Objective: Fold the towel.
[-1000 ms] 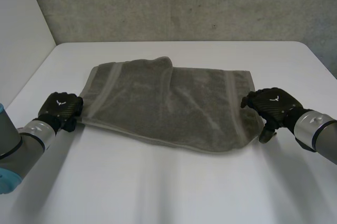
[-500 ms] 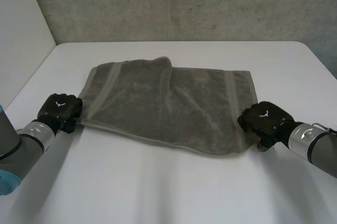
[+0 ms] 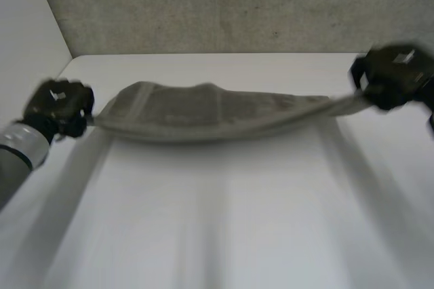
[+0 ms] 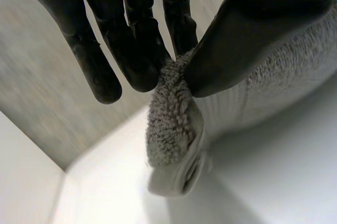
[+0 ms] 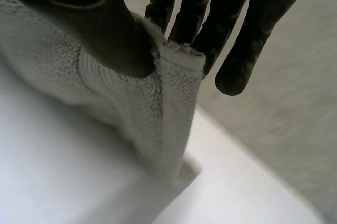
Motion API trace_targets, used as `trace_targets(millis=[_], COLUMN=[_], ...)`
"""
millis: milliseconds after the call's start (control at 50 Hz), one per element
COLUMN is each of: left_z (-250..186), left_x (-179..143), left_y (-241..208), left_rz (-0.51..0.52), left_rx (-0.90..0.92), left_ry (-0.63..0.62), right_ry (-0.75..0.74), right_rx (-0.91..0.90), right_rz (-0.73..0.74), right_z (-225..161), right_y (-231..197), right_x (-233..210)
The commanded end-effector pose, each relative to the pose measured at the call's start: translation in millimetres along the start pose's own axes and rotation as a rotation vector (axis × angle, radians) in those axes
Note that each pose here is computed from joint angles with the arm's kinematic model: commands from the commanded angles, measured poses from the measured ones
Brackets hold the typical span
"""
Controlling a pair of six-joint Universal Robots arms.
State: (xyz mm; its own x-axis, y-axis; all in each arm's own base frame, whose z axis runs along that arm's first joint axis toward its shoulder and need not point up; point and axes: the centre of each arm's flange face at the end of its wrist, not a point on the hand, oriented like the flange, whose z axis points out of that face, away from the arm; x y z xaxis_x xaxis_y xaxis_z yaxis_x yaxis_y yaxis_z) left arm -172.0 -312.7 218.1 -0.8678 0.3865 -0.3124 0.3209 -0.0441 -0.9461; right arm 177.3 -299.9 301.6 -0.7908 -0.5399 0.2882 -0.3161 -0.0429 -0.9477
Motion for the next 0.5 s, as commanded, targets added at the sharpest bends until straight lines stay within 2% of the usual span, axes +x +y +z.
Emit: trace_targets(millis=[20, 100, 180, 280, 380, 500], left_z=[-33, -51, -54, -50, -26, 8], left_x=[-10, -7, 0, 12, 23, 22], left_y=[-77, -98, -91, -58, -3, 31], left_rz=[-0.076, -0.117, -0.138, -0.177, -0.234, -0.190], left_rx=[0.172, 0.237, 0.221, 0.126, -0.036, -0.098], left_ry=[-0.021, 0.032, 0.079, 0.127, 0.168, 0.187], right_ry=[0.094, 0.093, 0.068, 0.028, -0.002, 0.039], right_rx=[0.100, 0.068, -0.013, -0.122, -0.238, -0.281], right_rz=[0.018, -0.001, -0.051, -0.079, -0.052, -0.058], right_z=[-31, -35, -32, -20, 0, 20], right_y=[-58, -58, -37, -1, 39, 61], right_x=[25, 24, 17, 12, 14, 22])
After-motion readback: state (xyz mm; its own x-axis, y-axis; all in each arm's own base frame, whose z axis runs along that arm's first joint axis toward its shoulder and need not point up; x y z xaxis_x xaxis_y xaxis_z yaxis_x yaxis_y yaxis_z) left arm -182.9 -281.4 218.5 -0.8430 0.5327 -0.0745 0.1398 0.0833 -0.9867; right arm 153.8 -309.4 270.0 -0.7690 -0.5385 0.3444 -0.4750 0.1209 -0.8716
